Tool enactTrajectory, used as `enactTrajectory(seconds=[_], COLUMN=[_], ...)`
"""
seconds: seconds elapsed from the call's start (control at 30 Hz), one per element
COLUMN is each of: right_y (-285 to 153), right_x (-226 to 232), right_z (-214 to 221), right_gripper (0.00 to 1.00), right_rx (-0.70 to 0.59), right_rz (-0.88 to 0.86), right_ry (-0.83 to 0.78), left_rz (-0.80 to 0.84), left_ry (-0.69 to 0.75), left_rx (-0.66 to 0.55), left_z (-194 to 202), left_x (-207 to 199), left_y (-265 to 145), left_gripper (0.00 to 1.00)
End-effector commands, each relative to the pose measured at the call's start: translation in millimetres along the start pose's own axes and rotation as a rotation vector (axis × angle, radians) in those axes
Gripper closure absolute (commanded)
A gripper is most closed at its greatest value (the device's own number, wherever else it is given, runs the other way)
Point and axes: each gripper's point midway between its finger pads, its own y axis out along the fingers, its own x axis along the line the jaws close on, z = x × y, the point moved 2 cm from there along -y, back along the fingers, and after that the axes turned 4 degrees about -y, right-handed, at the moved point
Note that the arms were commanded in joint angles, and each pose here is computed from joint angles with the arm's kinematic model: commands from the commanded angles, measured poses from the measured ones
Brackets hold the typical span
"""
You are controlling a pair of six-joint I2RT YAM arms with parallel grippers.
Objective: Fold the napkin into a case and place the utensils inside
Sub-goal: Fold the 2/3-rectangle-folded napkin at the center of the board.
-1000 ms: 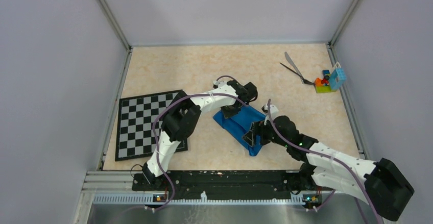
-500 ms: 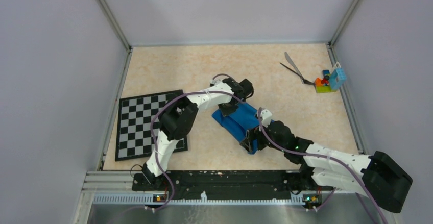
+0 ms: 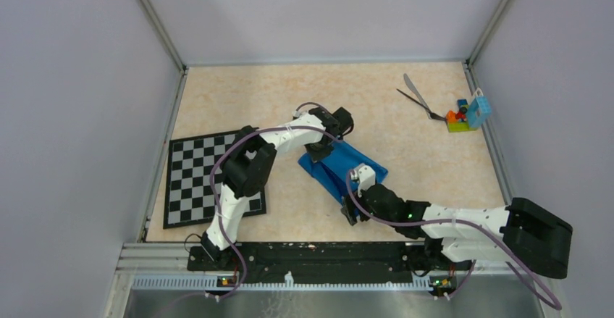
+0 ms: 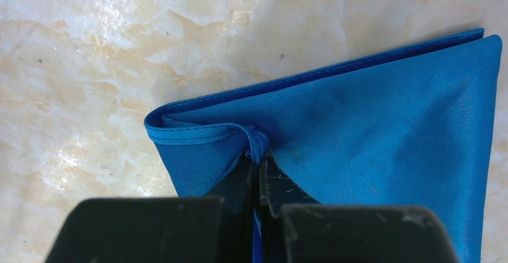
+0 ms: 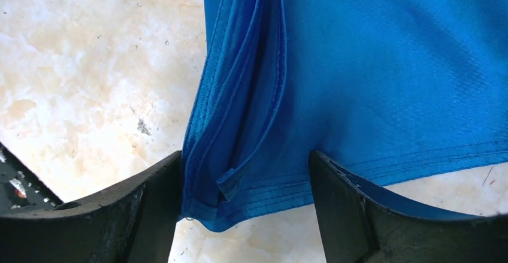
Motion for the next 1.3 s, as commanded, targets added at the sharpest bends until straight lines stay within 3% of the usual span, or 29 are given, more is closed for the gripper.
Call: enactTrajectory(seconds=[0.0, 0.5, 0.67, 0.8, 1.0, 1.27], right_y=[2, 3, -3, -4, 2, 13], right_x=[5, 13, 16, 18, 3, -15], right_z=[-26, -25, -41, -50, -48, -30], right_gripper=[0.26, 0.3, 0.46, 0.72, 0.98, 1.0], right_rx=[-0.064, -0.038, -0.109, -0.143, -0.119, -0.061], right_rz=[0.064, 0.274, 0.253, 0.192, 0.136, 0.044], right_ry=[-0.052, -0.228, -0.19, -0.141, -0.036, 0.212], left_rz=[0.022, 0.022, 0.02, 0.017, 0.021, 0.05], left_ry=[-0.013, -0.017, -0.013, -0.011, -0.007, 0.003], left_rx=[-0.005, 0.008, 0.012, 0.01, 0.006, -0.019], left_z=[-10, -14, -13, -13, -15, -27], left_x=[0, 5, 7, 8, 9, 4], left_y=[-3, 3, 5, 6, 4, -1], left_gripper=[1.0, 1.0, 1.0, 1.0, 1.0, 1.0])
